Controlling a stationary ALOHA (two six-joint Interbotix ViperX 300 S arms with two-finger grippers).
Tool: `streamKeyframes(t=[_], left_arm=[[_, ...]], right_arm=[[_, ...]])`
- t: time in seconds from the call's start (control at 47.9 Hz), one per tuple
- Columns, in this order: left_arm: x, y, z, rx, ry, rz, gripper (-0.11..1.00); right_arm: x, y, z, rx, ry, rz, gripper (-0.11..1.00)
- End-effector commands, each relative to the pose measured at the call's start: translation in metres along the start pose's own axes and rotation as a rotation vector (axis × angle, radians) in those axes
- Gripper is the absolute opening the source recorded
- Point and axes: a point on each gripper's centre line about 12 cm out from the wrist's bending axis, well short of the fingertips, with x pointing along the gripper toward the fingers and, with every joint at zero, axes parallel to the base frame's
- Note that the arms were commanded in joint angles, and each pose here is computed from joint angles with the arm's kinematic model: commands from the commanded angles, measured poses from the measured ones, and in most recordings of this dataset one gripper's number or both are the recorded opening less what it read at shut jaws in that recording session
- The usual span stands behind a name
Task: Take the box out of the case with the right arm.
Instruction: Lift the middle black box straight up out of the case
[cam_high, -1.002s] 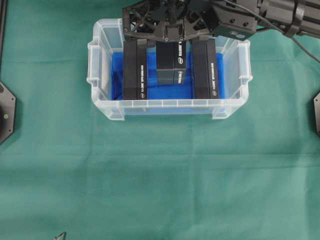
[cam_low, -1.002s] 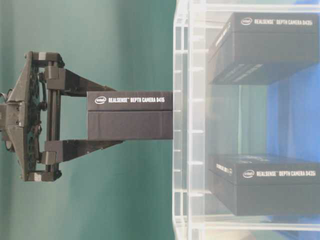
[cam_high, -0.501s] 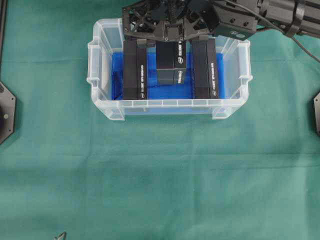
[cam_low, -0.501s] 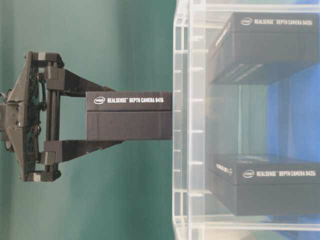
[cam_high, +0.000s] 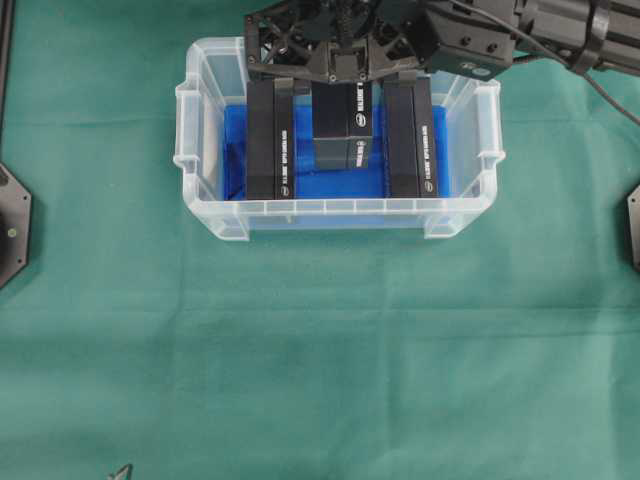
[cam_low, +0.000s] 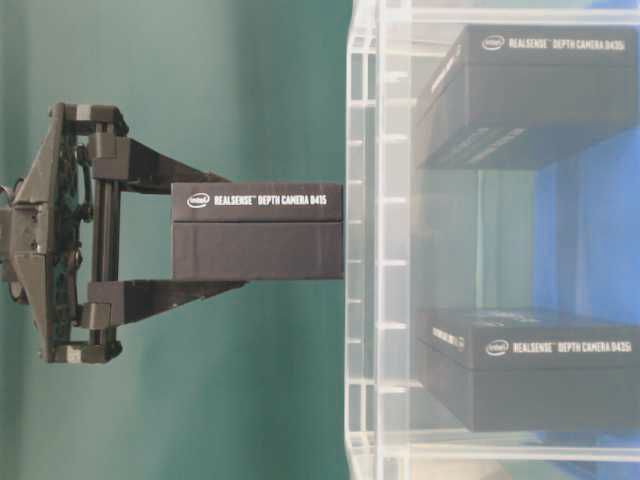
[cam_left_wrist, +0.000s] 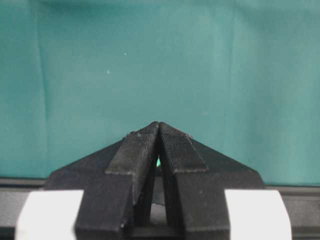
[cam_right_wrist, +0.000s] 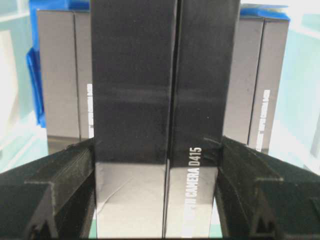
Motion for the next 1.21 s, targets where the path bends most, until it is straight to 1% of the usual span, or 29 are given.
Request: streamKeyframes(t=[0.0,0.918,1.085,1.189], left_arm=[[-0.007,0.001,0.005,-0.003,-0.025,0.002,0.00],[-0.007,0.001,0.005,-0.003,-0.028,0.002,0.00],[-0.007,0.001,0.005,-0.005,-0.026,0.002,0.00],[-0.008,0.001,0.005,-0.005,-0.028,0.002,0.00]], right_arm=[[-0.033,-0.009,0.004,0.009,-0.010,0.077,0.65],[-0.033,-0.009,0.004,0.007,-0.010,0.074,0.65],[-0.039,-0.010,-0.002,0.001,-0.009,0.086,0.65],[-0.041,-0.011,-0.011,-0.001,-0.005,0.090,0.65]])
